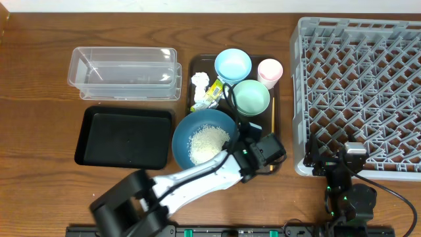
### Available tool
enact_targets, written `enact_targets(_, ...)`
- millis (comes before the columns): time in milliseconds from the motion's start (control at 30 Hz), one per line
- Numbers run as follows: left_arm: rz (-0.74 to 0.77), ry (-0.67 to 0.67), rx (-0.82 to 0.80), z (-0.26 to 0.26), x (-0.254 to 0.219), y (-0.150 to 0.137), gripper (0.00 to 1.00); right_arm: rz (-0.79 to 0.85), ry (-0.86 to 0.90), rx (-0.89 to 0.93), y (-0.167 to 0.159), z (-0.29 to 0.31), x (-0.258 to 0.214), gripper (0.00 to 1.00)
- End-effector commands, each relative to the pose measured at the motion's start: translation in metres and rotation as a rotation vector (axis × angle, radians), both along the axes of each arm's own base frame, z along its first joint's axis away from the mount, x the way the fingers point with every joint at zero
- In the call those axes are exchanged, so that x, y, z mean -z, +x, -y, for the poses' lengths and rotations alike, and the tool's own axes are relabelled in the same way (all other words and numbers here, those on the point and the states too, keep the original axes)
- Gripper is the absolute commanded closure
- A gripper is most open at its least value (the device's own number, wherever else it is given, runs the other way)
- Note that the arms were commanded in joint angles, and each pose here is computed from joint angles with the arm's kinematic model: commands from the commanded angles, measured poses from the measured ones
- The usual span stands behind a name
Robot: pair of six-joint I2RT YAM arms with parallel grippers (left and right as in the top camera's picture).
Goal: Sort waste into correct bins and load items into the dishwasher rack
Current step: 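Grasp the rim of the blue plate with the left gripper, then lift the blue plate and carry it over the black tray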
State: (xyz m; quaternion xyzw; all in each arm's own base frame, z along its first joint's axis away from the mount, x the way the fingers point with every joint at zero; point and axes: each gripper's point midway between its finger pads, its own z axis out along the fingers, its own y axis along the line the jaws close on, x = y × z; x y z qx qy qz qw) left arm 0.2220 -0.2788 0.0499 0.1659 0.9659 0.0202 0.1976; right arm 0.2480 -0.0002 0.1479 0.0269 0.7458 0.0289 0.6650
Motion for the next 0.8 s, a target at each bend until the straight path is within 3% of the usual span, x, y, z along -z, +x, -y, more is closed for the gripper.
enact_targets(0, 0.041, -0.043, -0.024, -0.006, -0.028, 0.002, 0.94, -0.001, 0.012, 0.015, 0.000, 0.003, 0.001, 0.01)
enact_targets(367, 0.129, -0.130, -0.026, -0.030, -0.089, 0.010, 0.93, -0.001, 0.012, 0.015, 0.000, 0.003, 0.001, 0.01)
enact_targets(767, 0.183, -0.155, -0.232, -0.090, -0.107, 0.063, 0.94, -0.001, 0.012, 0.015, 0.000, 0.003, 0.001, 0.01)
